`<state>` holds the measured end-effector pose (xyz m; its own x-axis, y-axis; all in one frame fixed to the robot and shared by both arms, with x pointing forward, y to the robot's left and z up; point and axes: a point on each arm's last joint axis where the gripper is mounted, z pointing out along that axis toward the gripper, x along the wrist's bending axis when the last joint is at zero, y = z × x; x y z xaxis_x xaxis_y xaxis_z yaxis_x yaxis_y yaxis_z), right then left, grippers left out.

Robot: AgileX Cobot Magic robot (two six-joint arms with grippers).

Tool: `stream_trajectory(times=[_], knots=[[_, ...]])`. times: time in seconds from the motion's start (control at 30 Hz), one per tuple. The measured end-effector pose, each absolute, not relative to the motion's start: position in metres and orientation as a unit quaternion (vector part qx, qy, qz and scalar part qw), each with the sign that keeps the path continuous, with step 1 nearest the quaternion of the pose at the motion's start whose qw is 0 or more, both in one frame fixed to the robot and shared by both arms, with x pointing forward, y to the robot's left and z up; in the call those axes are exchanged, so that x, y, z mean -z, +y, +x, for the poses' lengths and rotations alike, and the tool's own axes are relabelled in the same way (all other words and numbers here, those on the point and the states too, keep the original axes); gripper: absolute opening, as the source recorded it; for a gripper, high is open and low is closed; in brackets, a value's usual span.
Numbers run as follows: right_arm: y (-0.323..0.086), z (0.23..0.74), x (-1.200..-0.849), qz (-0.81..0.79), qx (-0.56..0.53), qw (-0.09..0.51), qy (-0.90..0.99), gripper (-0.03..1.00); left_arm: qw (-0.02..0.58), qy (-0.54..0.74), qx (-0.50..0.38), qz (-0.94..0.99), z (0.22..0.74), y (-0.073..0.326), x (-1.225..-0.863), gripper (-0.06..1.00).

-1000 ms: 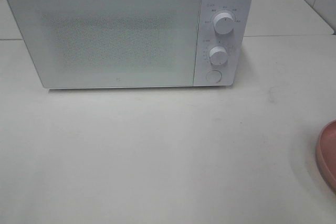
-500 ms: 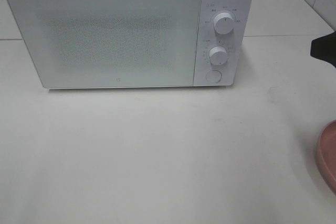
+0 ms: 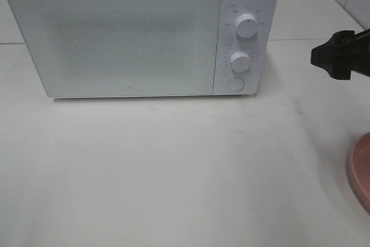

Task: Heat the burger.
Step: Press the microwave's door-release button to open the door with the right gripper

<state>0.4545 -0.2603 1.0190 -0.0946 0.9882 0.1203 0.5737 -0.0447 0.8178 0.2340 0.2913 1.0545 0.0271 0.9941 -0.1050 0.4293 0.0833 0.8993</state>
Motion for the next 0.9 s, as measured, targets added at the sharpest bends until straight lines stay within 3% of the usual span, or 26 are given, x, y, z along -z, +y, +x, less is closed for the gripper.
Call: stream_trajectory(times=[0.3,0.63,0.9], knots=[[-0.252,0.472,-0.997,0.593,-0.393,0.286,0.642,0.75,0.414,0.608,-0.341,0.585,0.234,0.291,-1.055,0.99],[-0.216,0.474,-0.949,0.547,-0.414,0.295,0.665,0.75,0.414,0.608,-0.341,0.585,0.234,0.291,-1.055,0.99],[-0.193,0.475,-0.935,0.531,-0.420,0.327,0.659,0.75,0.414,0.608,-0.341,0.585,0.234,0.291,-1.055,0.99]])
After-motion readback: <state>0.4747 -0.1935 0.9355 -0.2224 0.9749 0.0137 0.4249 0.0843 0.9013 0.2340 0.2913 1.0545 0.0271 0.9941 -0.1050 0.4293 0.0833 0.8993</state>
